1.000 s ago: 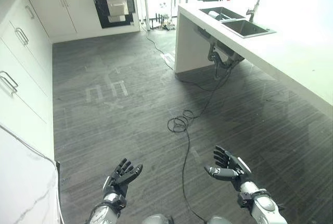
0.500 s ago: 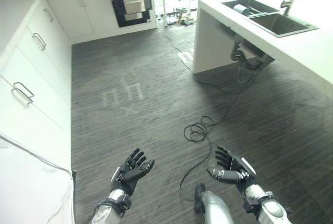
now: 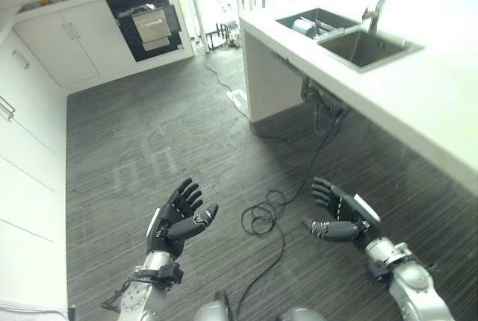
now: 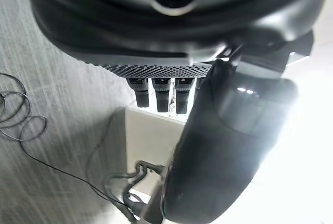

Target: Place the dishes in the dishwasher.

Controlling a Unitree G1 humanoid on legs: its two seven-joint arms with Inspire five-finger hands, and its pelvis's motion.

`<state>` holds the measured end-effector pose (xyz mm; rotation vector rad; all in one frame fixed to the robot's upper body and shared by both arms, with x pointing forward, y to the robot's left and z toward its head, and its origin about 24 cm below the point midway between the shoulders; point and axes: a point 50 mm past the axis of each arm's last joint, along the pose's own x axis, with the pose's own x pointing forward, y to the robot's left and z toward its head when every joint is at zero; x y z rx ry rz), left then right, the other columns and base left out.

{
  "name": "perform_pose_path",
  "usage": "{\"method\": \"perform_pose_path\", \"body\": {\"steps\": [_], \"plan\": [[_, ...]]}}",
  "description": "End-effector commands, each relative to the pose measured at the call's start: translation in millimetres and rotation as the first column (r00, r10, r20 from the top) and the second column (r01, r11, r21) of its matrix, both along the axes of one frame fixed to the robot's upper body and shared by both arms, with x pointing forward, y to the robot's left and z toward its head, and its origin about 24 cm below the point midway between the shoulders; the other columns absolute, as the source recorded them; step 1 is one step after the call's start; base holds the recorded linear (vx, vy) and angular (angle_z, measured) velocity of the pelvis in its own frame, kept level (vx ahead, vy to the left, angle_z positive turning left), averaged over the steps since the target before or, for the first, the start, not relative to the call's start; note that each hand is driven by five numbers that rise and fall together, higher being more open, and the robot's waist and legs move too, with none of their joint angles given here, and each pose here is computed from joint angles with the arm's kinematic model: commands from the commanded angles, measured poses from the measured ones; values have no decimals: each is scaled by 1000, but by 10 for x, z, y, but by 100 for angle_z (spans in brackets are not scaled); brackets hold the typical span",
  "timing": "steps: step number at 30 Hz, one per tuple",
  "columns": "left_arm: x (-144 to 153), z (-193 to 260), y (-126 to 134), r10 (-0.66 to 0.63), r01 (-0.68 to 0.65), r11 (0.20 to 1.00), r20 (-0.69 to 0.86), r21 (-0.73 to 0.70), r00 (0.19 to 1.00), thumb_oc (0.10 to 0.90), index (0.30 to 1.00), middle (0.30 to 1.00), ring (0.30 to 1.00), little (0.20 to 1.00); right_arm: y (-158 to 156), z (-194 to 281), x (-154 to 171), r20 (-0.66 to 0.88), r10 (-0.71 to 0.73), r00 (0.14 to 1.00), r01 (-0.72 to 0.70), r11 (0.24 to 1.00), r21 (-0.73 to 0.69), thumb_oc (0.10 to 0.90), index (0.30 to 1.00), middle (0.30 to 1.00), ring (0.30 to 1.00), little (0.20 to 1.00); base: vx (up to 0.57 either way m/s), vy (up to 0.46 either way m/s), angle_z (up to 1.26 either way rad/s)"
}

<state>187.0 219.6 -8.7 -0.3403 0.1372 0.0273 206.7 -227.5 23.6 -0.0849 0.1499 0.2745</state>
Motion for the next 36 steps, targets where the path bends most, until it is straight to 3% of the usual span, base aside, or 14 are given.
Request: {"method": "perform_pose_path", "body": {"steps": [1,5,10,16,25,36], "plan": [[79,491,280,-24,-23,982,243,189,970,800,900,900,900,900,59,441,131,249,31,968,-44,998,44,800,900,900,900,900,205,240,-25],[149,561,307,-11,-45,977,262,207,965,800,900,900,900,900,58,496,118,260,37,965,-57,996,68,800,900,900,900,900,333,389,-22],[335,734,296,-86,0,962,301,274,950,800,900,900,900,900,84,533,142,289,-20,957,-12,994,108,800,900,900,900,900,258,283,11],[344,773,220,-98,29,977,321,213,942,800,900,900,900,900,183,556,182,324,-35,945,-8,992,130,800,900,900,900,900,200,252,36],[419,985,74,-145,49,967,384,249,912,800,900,900,900,900,143,698,144,366,-73,928,-14,973,229,800,900,900,900,900,274,-97,-3],[430,1065,44,-165,69,969,413,239,896,800,900,900,900,900,158,866,205,429,-60,901,-19,984,178,800,900,900,900,900,320,-197,2]]}}
